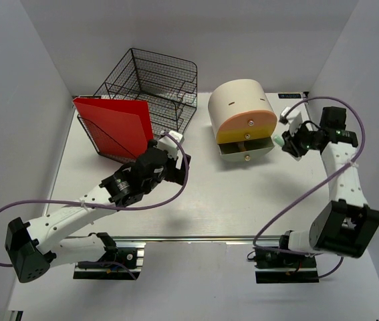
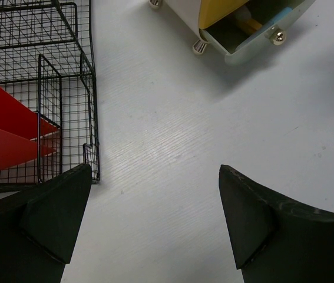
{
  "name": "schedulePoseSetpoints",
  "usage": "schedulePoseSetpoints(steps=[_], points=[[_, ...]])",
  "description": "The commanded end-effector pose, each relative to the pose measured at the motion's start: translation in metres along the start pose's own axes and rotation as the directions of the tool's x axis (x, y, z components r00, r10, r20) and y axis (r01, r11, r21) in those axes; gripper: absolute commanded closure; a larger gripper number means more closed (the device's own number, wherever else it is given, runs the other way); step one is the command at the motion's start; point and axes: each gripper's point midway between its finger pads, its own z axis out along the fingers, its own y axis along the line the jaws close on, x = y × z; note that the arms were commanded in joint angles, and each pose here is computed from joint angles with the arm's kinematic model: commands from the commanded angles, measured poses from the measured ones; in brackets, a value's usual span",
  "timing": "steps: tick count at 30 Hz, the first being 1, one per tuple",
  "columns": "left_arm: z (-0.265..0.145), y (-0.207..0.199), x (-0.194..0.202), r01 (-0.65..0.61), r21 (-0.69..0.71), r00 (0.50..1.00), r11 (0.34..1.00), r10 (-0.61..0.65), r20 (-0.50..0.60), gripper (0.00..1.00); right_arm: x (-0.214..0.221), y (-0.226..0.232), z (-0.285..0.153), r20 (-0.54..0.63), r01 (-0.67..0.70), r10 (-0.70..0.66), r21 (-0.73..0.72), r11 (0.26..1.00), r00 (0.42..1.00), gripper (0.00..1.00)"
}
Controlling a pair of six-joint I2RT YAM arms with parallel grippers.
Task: Organize the desk
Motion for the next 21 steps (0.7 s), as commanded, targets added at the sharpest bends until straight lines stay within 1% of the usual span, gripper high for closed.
schedulePoseSetpoints(steps=[1,3,4,6,7,9,10,12,13,14,16,17,19,21], points=[[-0.005,0.001,-0.011,0.011,0.008,0.999,1.0,-0.012,0.044,0.02,-0.012,0.055,-0.001,0.111,0.222,-0.205,-0.178,0.959,0.972,1.0],[-0.005,0.0,-0.011,0.011,0.013,0.999,1.0,-0.012,0.044,0.02,-0.016,0.067,0.007,0.12,0.28,-0.26,-0.201,0.939,0.958,1.0],[-0.005,0.0,-0.011,0.008,0.014,0.999,1.0,-0.009,0.043,0.02,-0.027,0.075,0.015,0.141,0.328,-0.303,-0.211,0.921,0.942,1.0],[-0.005,0.0,-0.01,0.004,0.013,0.999,1.0,-0.005,0.042,0.02,-0.027,0.074,0.022,0.109,0.353,-0.337,-0.195,0.915,0.935,1.0],[-0.005,0.001,-0.01,0.005,0.012,0.999,1.0,-0.005,0.047,0.02,-0.041,0.082,0.031,0.116,0.415,-0.399,-0.183,0.891,0.909,1.0],[-0.005,0.001,-0.009,0.0,0.01,0.999,1.0,-0.001,0.044,0.02,-0.043,0.081,0.038,0.104,0.45,-0.439,-0.15,0.88,0.893,1.0],[-0.004,0.001,-0.009,-0.001,0.008,0.999,1.0,0.001,0.044,0.02,-0.058,0.079,0.041,0.108,0.517,-0.508,-0.092,0.851,0.855,1.0],[-0.004,0.001,-0.009,-0.003,0.008,0.999,1.0,0.003,0.043,0.02,-0.064,0.078,0.046,0.103,0.576,-0.569,-0.058,0.816,0.816,1.0],[-0.004,0.001,-0.009,-0.003,0.006,0.999,1.0,0.003,0.043,0.02,-0.064,0.071,0.049,0.068,0.592,-0.589,-0.041,0.805,0.805,1.0],[-0.003,0.001,-0.008,-0.006,0.007,0.999,1.0,0.006,0.039,0.02,-0.069,0.075,0.052,0.067,0.618,-0.615,-0.055,0.784,0.786,1.0],[-0.002,0.0,-0.007,-0.004,0.01,0.999,1.0,0.004,0.035,0.02,-0.076,0.067,0.056,0.043,0.635,-0.633,-0.061,0.77,0.773,1.0],[-0.002,0.0,-0.007,-0.006,0.012,0.999,1.0,0.005,0.035,0.02,-0.079,0.07,0.059,0.045,0.659,-0.657,-0.072,0.749,0.752,1.0],[-0.002,-0.001,-0.006,-0.006,0.014,0.999,1.0,0.005,0.032,0.02,-0.082,0.066,0.066,0.024,0.685,-0.685,-0.063,0.726,0.728,1.0],[-0.001,0.0,-0.005,-0.008,0.012,1.0,1.0,0.008,0.029,0.02,-0.089,0.067,0.073,0.029,0.731,-0.73,-0.055,0.68,0.682,1.0]])
